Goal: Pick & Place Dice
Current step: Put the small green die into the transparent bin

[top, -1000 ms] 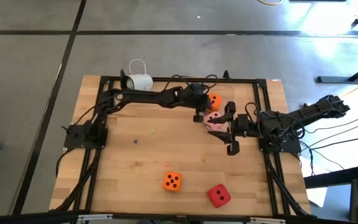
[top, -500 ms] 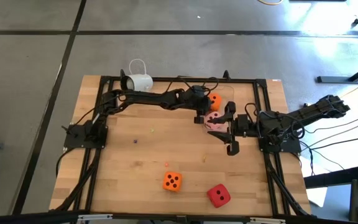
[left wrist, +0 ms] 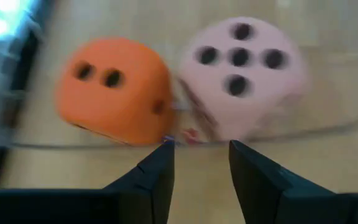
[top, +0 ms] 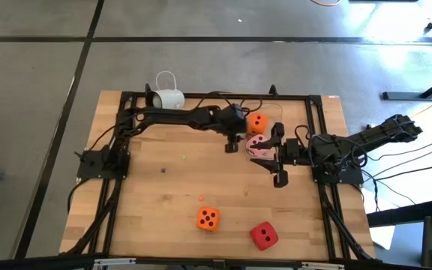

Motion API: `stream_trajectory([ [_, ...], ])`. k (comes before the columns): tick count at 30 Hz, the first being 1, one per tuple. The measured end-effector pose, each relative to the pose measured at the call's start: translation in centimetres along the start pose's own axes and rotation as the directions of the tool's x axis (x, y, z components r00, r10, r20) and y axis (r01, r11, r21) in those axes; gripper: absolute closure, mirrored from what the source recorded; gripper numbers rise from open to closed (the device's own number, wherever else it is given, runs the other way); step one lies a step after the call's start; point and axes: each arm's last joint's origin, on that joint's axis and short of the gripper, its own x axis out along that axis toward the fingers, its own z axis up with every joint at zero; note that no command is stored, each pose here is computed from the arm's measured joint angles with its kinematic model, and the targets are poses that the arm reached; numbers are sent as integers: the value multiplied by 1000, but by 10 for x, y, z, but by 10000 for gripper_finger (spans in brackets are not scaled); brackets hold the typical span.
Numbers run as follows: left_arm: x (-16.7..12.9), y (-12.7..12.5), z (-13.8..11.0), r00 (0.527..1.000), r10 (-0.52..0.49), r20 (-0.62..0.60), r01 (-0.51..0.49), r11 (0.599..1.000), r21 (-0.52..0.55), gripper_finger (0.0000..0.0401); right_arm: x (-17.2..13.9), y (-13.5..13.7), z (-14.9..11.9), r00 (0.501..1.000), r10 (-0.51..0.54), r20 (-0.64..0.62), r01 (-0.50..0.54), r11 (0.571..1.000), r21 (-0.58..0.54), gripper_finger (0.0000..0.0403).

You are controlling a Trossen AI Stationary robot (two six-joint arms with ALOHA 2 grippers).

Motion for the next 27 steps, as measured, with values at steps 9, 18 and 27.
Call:
stream_trajectory([
  [9,-40,-24,15,969,-244,28,245,969,-33,260,0,0,0,1000,0,-1,0,1000,-2,213],
  [18,-89,-47,22,970,-235,-58,233,972,-34,261,0,0,-1,1000,0,-11,0,1000,-7,213],
  [27,-117,-66,30,966,-256,-41,255,967,-14,262,0,0,-1,1000,0,-11,0,1000,-5,213],
])
